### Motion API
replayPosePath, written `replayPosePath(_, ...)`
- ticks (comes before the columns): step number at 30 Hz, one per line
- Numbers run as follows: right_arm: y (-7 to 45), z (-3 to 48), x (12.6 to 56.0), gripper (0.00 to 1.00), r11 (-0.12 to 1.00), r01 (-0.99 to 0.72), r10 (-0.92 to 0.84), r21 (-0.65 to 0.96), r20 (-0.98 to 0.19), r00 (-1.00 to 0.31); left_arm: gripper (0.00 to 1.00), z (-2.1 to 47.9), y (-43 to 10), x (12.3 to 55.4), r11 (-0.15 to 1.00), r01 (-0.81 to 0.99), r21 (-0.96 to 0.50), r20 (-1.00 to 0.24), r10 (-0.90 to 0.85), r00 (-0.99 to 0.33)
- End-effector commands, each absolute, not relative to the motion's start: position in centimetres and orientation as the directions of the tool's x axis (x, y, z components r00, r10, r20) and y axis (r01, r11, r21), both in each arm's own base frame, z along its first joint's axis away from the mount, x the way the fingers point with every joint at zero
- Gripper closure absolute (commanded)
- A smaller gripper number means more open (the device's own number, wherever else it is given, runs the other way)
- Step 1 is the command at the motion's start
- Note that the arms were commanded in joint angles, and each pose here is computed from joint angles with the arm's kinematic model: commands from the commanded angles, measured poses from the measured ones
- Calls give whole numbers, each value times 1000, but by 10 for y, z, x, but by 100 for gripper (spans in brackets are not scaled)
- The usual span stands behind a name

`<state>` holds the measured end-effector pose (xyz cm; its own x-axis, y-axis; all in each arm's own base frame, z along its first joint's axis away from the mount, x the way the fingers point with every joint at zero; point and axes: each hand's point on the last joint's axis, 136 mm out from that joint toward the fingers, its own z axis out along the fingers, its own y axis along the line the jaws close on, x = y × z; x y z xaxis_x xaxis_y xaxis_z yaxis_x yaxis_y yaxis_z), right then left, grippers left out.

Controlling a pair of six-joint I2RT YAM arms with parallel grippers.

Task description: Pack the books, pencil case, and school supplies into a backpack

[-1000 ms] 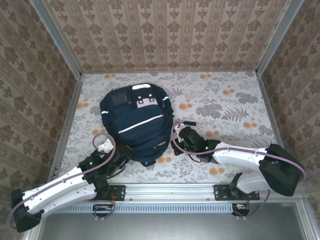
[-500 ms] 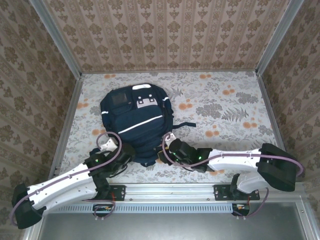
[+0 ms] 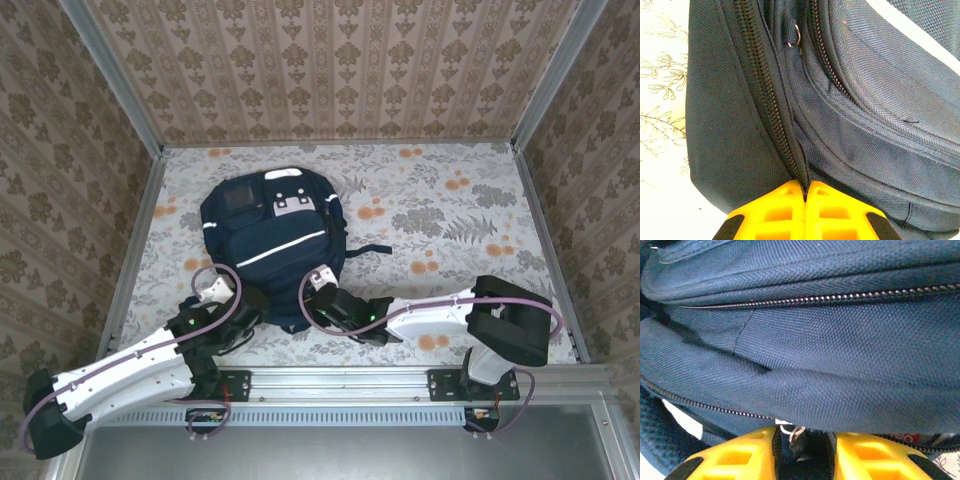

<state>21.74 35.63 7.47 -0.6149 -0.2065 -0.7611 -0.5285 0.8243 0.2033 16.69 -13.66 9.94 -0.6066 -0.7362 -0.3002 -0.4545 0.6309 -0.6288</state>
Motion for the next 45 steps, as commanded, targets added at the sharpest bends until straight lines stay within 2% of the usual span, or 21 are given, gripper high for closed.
replayPosePath(1, 366, 80, 229, 68, 843, -496, -159, 208, -785, -598, 100, 111, -142, 169, 608, -443, -659, -279, -744, -607)
replayPosePath(4, 367, 76, 231, 71, 850, -487, -159, 200, -785, -599, 100, 112, -142, 169, 607, -443, -660, -278, -745, -607)
replayPosePath(9, 359, 80, 237, 100, 872, -462, -160, 160, -799, -579, 100, 112, -139, 168, 608, -446, -657, -280, -746, -604)
replayPosePath(18, 297, 85, 248, 100, 937, -349, -217, 0, -784, -582, 100, 102, -109, 160, 607, -488, -628, -299, -766, -568)
replayPosePath(27, 249, 79, 265, 100, 949, -315, -211, -2, -745, -633, 100, 95, -60, 147, 603, -544, -583, -333, -789, -517)
replayPosePath(34, 266, 105, 253, 100, 892, -435, -218, 127, -721, -658, 100, 94, -66, 153, 594, -522, -612, -299, -785, -542)
replayPosePath(40, 306, 138, 231, 100, 790, -504, -178, 348, -658, -732, 99, 102, -96, 166, 578, -461, -673, -247, -764, -596)
replayPosePath(45, 312, 136, 220, 100, 790, -474, -209, 389, -557, -804, 79, 112, -130, 173, 578, -401, -710, -207, -716, -666)
